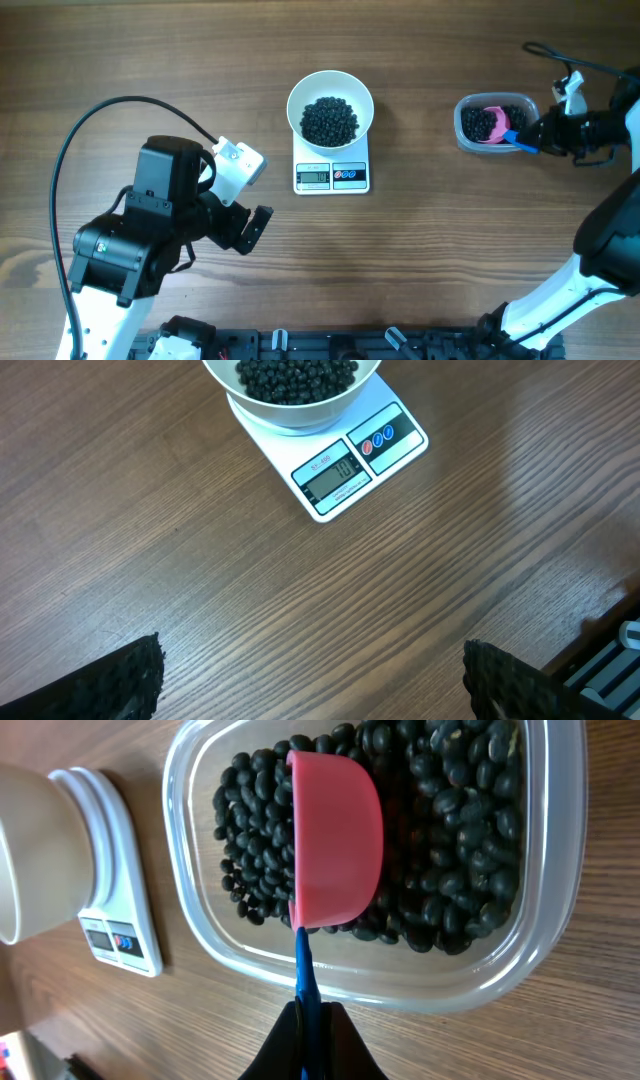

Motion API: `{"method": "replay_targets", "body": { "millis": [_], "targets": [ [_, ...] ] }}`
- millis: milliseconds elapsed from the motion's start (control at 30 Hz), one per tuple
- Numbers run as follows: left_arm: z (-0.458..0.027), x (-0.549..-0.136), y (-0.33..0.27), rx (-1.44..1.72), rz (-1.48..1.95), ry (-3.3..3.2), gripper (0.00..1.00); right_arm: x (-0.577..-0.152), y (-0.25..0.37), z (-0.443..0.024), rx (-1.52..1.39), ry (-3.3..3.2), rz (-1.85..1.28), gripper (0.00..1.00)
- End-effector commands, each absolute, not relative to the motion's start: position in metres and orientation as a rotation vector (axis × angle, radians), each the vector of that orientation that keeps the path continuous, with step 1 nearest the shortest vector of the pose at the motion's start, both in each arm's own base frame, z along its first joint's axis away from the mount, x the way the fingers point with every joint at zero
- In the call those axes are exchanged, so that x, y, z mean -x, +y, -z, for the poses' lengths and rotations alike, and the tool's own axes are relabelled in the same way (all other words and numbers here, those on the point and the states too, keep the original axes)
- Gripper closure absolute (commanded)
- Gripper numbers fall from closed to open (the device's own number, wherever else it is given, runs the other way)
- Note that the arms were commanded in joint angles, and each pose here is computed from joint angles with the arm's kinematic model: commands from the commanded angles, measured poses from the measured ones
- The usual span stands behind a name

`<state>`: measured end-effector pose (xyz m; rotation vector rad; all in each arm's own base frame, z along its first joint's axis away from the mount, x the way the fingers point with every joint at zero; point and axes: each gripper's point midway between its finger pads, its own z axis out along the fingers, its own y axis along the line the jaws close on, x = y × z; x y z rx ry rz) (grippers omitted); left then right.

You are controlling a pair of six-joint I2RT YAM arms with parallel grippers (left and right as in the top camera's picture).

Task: Scoop item into bowl and weigh 150g on scale
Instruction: 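Scoop beans and lift the pink scoop out of the tub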

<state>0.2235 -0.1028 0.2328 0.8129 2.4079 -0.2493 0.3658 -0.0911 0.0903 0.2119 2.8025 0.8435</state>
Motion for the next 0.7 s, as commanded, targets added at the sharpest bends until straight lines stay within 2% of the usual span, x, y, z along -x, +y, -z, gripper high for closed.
{"method": "replay_targets", "body": {
  "millis": [0,233,667],
  "targets": [
    [-0.240,-0.225,-0.104,-0.830,0.256,2.377,0.00,-0.362,-0.095,-0.086,-0.243,2.745,-0.955,0.96],
    [-0.240,-0.225,-0.104,-0.830,0.256,2.377,0.00,-0.358,-0.104,-0.095,-0.331,2.672,-1.038,0.96],
    [-0.240,-0.225,-0.104,-0.830,0.256,2.378,0.00,-0.355,-0.093,-0.107,-0.306,2.612,-1.155,0.96]
  ]
}}
